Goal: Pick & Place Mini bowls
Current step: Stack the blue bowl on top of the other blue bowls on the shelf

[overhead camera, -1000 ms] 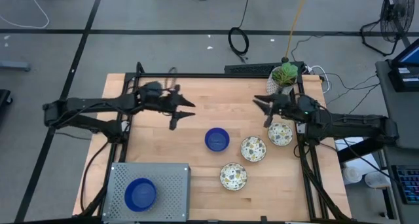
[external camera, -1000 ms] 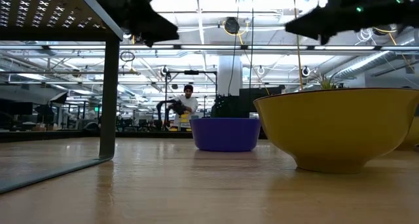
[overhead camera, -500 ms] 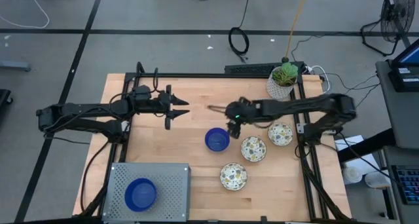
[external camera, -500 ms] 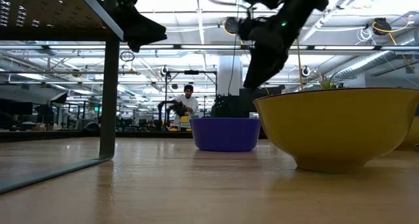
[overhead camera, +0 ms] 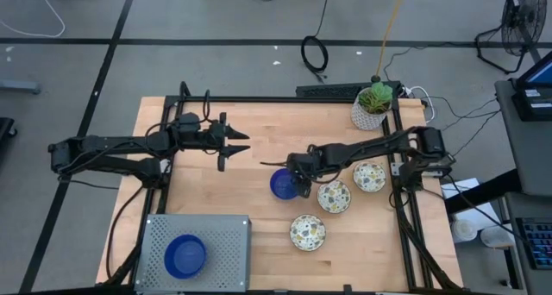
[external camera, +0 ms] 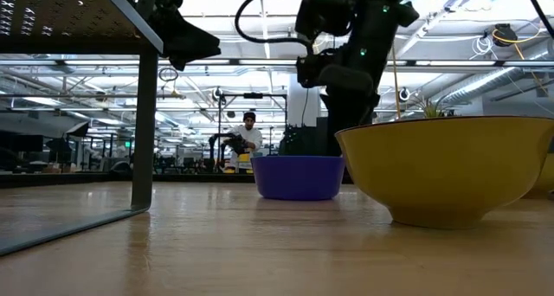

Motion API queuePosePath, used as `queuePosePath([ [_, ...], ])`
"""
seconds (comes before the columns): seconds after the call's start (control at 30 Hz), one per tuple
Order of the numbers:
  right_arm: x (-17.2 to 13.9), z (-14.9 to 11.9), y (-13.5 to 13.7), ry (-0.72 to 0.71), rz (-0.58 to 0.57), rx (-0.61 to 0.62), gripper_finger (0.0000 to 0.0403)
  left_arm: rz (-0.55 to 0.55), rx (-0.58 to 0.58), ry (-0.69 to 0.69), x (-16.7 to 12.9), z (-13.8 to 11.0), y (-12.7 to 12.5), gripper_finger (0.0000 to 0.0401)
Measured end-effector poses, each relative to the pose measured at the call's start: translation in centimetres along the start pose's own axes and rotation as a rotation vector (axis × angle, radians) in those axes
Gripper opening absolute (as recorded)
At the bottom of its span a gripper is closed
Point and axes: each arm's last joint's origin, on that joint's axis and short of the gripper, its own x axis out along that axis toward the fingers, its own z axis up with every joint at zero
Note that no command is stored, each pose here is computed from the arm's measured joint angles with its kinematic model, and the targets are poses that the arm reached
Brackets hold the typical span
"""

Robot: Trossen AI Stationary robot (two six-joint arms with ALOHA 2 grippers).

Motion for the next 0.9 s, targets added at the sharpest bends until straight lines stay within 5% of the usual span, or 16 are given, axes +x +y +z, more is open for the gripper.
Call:
queuePosePath([
  [0.27, 1.5, -0.2, -0.8, 0.060, -0.052, -0.046, 0.0222, 0.000, -0.012, -0.001, 0.0, 0.0, 0.0, 0.0149],
  [0.9, 1.6, 2.1, -10.7, -0.012, -0.529, -0.018, 0.0214, 0.000, -0.026, -0.001, 0.0, 0.0, 0.0, 0.0150],
])
